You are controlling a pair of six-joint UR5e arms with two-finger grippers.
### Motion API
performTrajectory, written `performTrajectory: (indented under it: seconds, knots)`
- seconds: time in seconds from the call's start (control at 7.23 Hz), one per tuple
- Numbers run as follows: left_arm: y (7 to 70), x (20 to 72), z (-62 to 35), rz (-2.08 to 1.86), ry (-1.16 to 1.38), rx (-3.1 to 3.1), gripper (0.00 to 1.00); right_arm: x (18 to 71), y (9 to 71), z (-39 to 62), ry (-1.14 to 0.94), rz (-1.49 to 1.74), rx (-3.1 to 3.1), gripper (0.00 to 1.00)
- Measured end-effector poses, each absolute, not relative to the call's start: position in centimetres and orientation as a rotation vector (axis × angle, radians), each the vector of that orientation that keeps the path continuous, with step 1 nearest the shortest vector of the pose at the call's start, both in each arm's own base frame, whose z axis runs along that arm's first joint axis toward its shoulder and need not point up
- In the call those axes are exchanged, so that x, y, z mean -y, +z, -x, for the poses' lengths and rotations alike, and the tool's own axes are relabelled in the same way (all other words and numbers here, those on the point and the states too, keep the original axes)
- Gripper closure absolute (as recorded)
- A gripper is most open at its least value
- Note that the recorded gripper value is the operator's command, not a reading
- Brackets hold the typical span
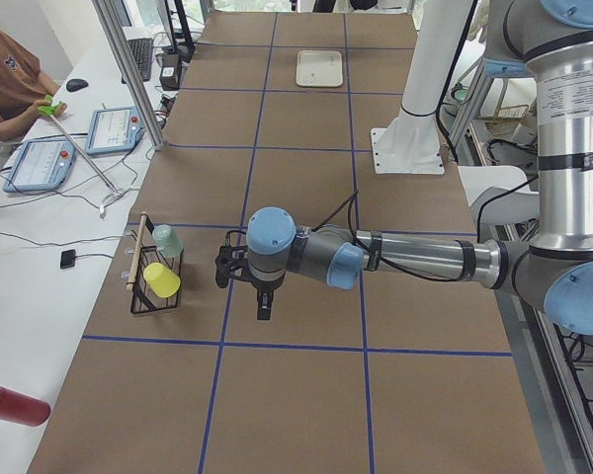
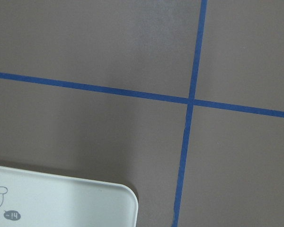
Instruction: Left arm grabs green cup and hands to right arm on tray
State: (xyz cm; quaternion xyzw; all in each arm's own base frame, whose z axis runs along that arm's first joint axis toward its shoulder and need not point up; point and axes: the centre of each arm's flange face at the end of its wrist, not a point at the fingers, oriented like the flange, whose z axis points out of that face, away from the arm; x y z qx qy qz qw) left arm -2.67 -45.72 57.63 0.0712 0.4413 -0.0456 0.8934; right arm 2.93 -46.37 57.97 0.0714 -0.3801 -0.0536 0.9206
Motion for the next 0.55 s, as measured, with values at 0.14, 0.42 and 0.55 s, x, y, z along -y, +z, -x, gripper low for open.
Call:
performTrajectory:
  seconds: [0.14,0.42,0.55]
  knots:
    - [55.6,47.3,1.3,-0.168,-0.123,-0.92,0.01,46.3,57.9,-2.7,-0.116,-0.152,0.789,0.0]
    - [50.4,51.8,-4.2,-0.198,-0.157,-0.889,0.01,46.3,58.0,-2.3,-0.127,-0.153,0.793,0.0]
    - [47.9,53.8,-6.2,-0.231,-0.167,-0.872,0.01,46.4,58.0,-2.0,-0.133,-0.152,0.791,0.0]
